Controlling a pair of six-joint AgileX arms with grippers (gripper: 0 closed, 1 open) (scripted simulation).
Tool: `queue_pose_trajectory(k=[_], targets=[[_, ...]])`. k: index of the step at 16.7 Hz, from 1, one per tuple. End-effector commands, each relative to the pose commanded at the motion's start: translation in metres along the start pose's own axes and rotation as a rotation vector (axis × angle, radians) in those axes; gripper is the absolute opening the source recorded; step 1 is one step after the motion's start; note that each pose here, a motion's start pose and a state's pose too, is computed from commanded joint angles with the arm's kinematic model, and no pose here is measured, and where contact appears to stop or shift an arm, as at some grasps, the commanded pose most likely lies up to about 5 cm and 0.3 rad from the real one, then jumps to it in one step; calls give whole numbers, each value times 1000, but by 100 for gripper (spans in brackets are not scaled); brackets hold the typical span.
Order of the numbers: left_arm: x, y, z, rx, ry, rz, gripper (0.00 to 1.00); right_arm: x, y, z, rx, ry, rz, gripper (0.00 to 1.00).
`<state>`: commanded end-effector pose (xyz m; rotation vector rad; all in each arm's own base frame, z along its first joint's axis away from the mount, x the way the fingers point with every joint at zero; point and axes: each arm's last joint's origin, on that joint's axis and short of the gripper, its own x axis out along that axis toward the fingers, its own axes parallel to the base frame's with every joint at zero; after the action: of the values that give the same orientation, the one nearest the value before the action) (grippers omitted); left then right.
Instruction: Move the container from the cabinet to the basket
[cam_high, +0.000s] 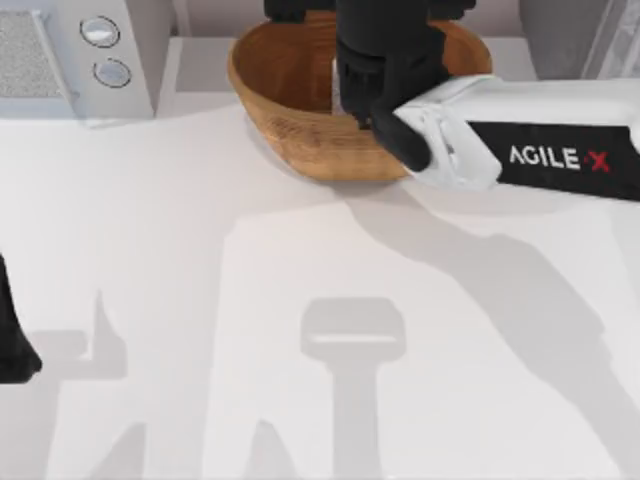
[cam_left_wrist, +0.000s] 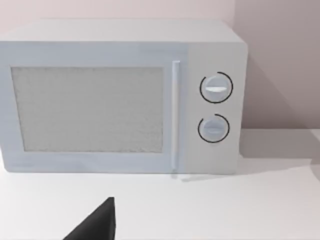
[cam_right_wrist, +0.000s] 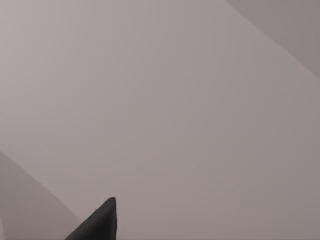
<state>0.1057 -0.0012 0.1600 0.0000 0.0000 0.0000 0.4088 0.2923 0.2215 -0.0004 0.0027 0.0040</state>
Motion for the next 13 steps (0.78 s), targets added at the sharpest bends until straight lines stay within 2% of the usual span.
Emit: queue_pose_trajectory(k=[3,7,10,13], targets=[[0,0,0,0,0,0,100,-2,-7,7,1,-1,1,100],[0,0,0,0,0,0,100,-19,-51,44,2,-6,1,100],[0,0,0,0,0,0,100,-54,-107,82,5,-18,-3,100],[0,0,0,0,0,0,100,-112,-171,110,13,-44,-8,100]])
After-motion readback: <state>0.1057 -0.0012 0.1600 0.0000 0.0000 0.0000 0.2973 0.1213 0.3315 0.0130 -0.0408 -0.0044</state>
